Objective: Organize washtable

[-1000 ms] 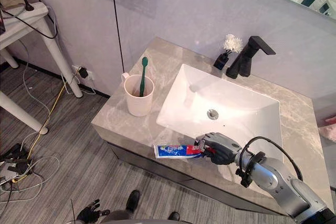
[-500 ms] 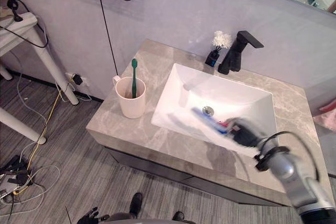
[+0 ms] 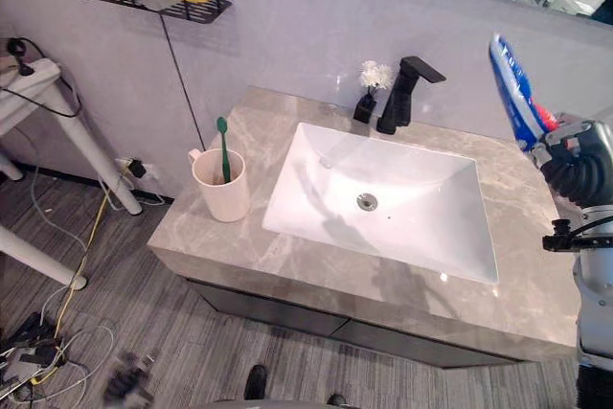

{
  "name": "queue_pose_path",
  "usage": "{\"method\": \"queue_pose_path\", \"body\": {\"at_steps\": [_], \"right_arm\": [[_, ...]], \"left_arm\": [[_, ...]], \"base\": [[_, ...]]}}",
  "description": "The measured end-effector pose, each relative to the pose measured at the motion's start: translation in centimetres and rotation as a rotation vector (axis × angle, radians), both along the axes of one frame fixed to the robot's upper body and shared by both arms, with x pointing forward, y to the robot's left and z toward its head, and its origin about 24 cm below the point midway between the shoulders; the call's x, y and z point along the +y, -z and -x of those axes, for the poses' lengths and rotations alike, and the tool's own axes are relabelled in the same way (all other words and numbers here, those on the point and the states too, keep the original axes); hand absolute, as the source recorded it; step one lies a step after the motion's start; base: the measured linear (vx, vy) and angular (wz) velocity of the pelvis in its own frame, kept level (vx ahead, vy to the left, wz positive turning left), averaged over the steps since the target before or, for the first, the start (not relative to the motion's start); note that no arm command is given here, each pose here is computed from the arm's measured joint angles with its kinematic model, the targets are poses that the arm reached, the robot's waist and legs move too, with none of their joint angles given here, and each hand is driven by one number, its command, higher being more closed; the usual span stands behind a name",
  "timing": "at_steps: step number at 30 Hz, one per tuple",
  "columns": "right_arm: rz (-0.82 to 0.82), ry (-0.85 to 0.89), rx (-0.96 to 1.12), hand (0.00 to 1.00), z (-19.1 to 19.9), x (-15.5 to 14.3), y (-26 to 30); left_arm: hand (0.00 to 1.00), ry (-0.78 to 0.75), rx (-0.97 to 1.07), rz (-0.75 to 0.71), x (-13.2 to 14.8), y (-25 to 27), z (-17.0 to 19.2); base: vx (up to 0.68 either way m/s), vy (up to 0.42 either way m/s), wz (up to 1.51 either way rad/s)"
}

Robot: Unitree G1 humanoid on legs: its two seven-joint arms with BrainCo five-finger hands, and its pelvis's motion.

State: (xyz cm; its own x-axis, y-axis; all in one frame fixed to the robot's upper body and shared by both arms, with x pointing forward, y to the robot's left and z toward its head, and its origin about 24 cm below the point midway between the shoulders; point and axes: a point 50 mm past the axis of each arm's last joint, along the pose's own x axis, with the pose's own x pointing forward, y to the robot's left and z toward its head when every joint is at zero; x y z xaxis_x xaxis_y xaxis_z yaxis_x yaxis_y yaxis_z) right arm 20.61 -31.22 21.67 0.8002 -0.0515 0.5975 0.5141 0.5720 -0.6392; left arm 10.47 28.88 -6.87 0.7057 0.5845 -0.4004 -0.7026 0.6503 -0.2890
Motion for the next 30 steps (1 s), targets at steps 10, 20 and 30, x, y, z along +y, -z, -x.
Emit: {"method": "queue_pose_path", "body": {"at_steps": [10, 20, 30], "right_arm": [[-0.295, -0.560, -0.116, 1.00, -4.5, 10.6, 0.0], [-0.429, -0.812, -0.095, 1.00, -6.0, 16.9, -0.1], [-0.458, -0.820, -0.052, 1.00, -6.1, 17.0, 0.6]], "left_arm": [[0.00, 0.534, -0.824, -0.156, -7.3, -17.4, -8.4], [0.00, 0.799, -0.991, 0.178, -14.0, -18.9, -10.5], [0.00, 0.848, -0.986, 0.204, -14.4, -19.1, -10.8]], "base": [[0.03, 0.012, 0.31], [-0.06, -0.008, 0.15], [-0.02, -0.004, 0.00]]}}
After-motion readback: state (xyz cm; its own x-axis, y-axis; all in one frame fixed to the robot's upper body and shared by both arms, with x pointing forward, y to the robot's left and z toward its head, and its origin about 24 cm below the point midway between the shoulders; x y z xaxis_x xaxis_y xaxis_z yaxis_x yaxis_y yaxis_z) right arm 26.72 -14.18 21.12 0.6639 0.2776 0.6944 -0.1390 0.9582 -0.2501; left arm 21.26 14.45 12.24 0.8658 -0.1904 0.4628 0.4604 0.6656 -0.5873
